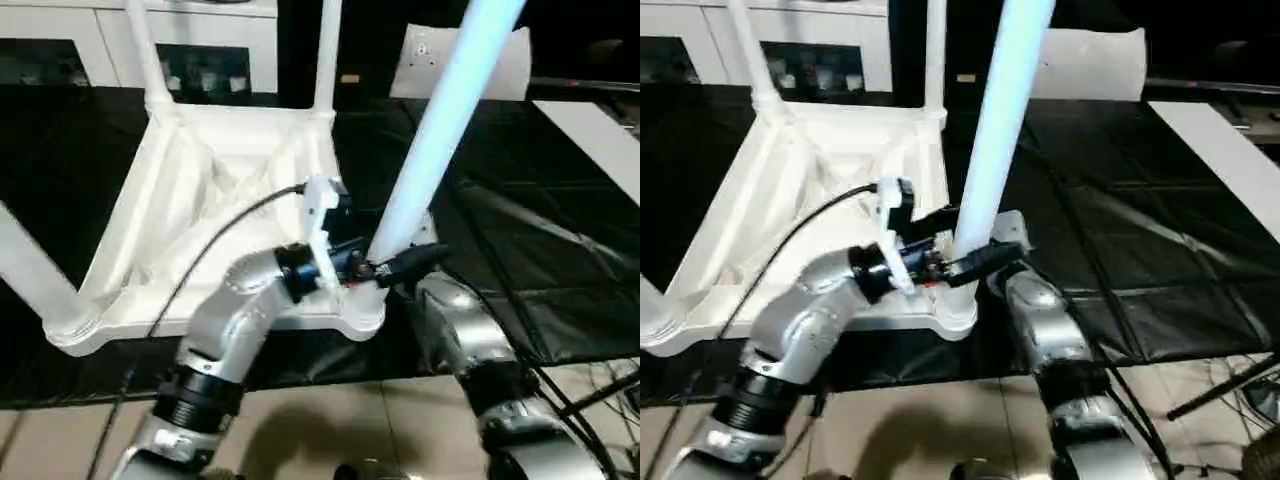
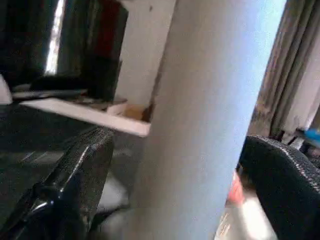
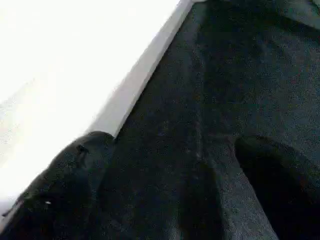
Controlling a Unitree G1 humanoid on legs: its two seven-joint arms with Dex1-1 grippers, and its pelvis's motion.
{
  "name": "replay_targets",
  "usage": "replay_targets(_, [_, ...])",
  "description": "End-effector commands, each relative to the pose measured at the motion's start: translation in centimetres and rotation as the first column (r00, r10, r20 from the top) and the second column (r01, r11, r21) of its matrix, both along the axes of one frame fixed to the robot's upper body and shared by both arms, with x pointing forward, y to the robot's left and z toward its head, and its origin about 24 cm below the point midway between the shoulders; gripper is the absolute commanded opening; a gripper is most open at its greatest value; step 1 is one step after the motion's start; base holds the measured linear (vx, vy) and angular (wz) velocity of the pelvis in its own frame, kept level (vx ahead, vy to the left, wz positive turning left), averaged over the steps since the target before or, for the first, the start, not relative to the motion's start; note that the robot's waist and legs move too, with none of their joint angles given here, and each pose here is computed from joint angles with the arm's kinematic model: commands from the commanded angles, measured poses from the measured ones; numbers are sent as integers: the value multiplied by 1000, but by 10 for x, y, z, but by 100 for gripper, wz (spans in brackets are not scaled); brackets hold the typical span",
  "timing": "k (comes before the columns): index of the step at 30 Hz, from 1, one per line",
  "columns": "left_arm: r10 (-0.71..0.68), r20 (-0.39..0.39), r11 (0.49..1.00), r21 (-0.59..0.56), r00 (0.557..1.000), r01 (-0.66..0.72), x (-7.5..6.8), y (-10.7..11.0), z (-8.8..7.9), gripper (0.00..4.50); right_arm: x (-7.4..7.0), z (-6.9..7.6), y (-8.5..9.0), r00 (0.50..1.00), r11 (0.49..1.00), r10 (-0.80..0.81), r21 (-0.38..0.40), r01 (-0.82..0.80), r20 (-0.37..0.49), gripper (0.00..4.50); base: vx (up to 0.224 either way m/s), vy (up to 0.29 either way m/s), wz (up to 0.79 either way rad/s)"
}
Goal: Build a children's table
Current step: Rotate table base
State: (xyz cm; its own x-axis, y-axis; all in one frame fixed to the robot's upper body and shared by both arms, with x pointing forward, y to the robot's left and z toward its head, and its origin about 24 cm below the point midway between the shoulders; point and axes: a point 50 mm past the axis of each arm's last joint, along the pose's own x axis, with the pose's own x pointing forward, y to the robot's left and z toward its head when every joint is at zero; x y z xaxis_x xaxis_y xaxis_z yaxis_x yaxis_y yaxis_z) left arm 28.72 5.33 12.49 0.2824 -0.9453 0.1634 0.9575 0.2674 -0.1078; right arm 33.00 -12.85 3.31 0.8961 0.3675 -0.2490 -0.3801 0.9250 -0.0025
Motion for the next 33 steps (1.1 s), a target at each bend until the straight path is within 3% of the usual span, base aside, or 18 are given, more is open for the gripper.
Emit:
replay_targets(1, [-4, -21, 996, 93, 1000, 6, -1, 11, -13, 445, -5, 14, -17, 999, 1000, -3, -3, 3, 54, 450, 0, 0, 0])
replay_targets(5, [-34, -29, 960, 276, 999, 40, -4, 37, -35, 445, -21, 25, -34, 995, 1000, 15, -11, -14, 94, 450, 0, 0, 0])
replay_targets(6, [-36, -30, 957, 285, 999, 43, -4, 39, -36, 410, -23, 26, -36, 996, 1000, 18, -9, -17, 92, 450, 0, 0, 0])
replay_targets(8, [-45, -28, 939, 341, 999, 52, -4, 46, -42, 410, -32, 28, -41, 996, 999, 36, 4, -37, 79, 450, 0, 0, 0])
replay_targets(13, [-98, 21, 829, 555, 995, 70, 1, 69, -59, 365, -67, 34, -45, 972, 972, 234, 9, -235, 31, 450, 0, 0, 0])
replay_targets(20, [-157, 27, 752, 652, 987, 102, 6, 74, -67, 319, -91, 46, -50, 933, 933, 359, -15, -359, 7, 450, 0, 0, 0])
replay_targets(31, [-185, 27, 739, 663, 982, 121, 17, 69, -66, 237, -112, 51, -47, 880, 881, 474, 28, -473, -31, 450, 0, 0, 0])
replay_targets(33, [-196, 9, 718, 683, 981, 137, 18, 70, -69, 227, -116, 51, -46, 866, 867, 498, 35, -497, -47, 450, 0, 0, 0])
